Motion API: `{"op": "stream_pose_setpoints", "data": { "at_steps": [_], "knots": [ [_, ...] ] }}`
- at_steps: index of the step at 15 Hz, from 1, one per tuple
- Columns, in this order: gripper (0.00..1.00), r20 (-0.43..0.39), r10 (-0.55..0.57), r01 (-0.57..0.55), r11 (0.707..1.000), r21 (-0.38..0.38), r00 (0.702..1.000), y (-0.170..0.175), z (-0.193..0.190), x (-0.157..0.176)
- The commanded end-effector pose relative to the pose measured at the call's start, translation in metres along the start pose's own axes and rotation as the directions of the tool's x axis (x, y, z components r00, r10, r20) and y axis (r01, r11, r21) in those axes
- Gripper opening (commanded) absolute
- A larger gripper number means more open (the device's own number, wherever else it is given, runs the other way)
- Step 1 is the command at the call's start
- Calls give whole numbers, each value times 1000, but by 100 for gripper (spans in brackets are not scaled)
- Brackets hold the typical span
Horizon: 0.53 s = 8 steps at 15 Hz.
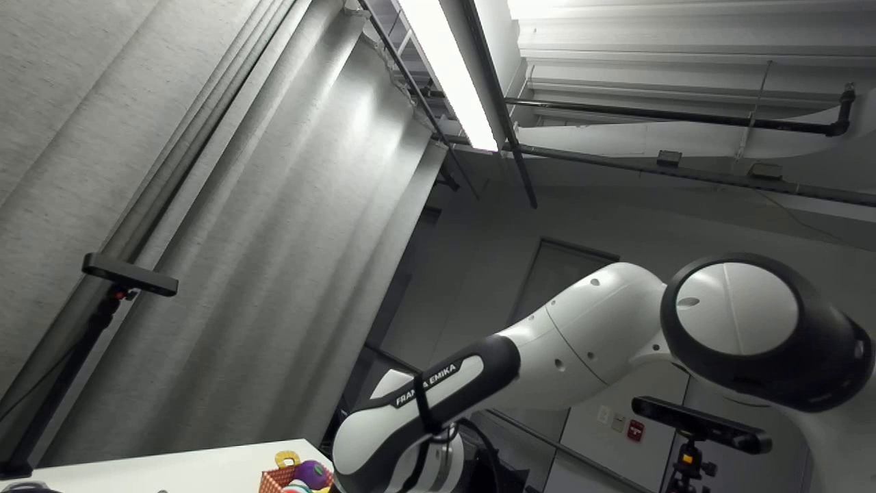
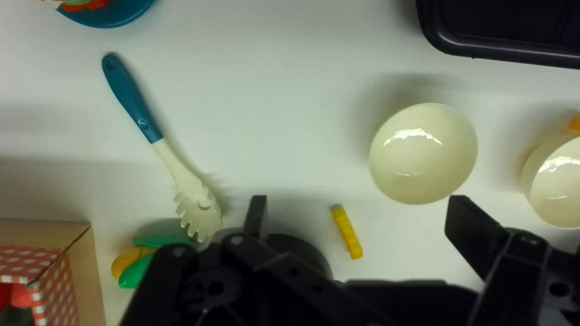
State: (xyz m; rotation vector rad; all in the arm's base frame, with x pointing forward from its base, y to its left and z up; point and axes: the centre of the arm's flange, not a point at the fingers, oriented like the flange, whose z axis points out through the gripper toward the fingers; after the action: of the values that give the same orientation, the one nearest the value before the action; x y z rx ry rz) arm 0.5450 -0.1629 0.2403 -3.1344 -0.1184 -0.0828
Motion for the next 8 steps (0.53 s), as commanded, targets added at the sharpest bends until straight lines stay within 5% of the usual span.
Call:
{"op": "stream_pose_setpoints", "data": {
  "at_steps": [1, 8],
  "knots": [
    [100, 5, -35, 35, 999, 28, 999, 6, 23, 25],
    [100, 22, -90, 89, 995, 49, 996, 7, 53, 50]
  ]
}}
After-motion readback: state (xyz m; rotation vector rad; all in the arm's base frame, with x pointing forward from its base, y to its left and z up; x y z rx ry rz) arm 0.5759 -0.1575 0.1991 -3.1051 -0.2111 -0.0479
